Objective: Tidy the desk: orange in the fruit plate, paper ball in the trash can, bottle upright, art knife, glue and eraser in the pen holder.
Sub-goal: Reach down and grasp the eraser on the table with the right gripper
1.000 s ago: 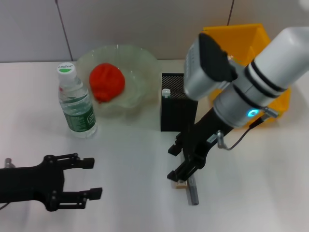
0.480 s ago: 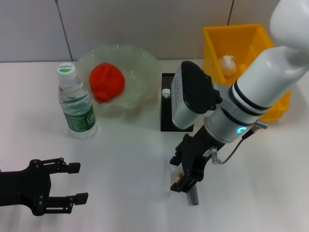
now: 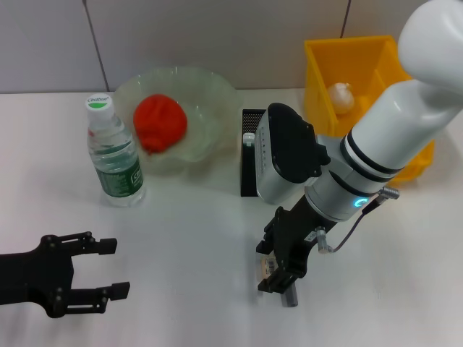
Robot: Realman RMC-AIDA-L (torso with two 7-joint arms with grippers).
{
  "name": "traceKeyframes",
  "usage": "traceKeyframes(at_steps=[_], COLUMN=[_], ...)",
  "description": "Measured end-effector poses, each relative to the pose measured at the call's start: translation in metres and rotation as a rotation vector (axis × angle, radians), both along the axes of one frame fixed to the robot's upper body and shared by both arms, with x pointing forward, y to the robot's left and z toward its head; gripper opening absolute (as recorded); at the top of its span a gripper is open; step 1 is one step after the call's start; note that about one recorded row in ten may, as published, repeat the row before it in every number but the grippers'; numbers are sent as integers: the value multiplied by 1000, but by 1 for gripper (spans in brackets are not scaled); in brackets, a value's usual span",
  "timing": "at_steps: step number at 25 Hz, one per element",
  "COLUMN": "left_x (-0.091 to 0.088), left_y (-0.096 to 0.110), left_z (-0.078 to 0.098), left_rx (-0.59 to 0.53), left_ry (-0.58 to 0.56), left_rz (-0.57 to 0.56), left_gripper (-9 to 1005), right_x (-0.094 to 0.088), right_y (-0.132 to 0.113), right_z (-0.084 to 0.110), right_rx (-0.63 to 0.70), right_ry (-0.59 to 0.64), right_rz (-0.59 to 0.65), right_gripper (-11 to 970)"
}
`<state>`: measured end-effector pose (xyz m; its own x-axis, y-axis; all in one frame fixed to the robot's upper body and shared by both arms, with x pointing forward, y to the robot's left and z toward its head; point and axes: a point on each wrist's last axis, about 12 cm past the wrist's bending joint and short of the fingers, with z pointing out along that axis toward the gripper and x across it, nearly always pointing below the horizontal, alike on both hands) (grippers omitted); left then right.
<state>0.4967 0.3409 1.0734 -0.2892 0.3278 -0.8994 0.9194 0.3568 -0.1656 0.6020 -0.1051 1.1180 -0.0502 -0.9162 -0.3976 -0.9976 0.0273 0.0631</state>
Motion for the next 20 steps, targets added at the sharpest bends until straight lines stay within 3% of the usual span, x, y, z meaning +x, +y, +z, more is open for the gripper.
traceKeyframes(at_steps=[7, 16, 20], left_x=[-1, -2, -2], left_y=[3, 5, 6], left_z=[1, 2, 2], left_rx=[-17, -26, -30], left_ry=[-6, -10, -12], left_rz=[20, 35, 39], left_gripper=[800, 800, 800], right_x=[1, 2, 1], right_y=[-1, -1, 0], right_z=[-1, -1, -2], right_rx=[-1, -2, -14], right_ry=[-12, -20, -29], right_rz=[-2, 0, 9], right_gripper=[682, 552, 553])
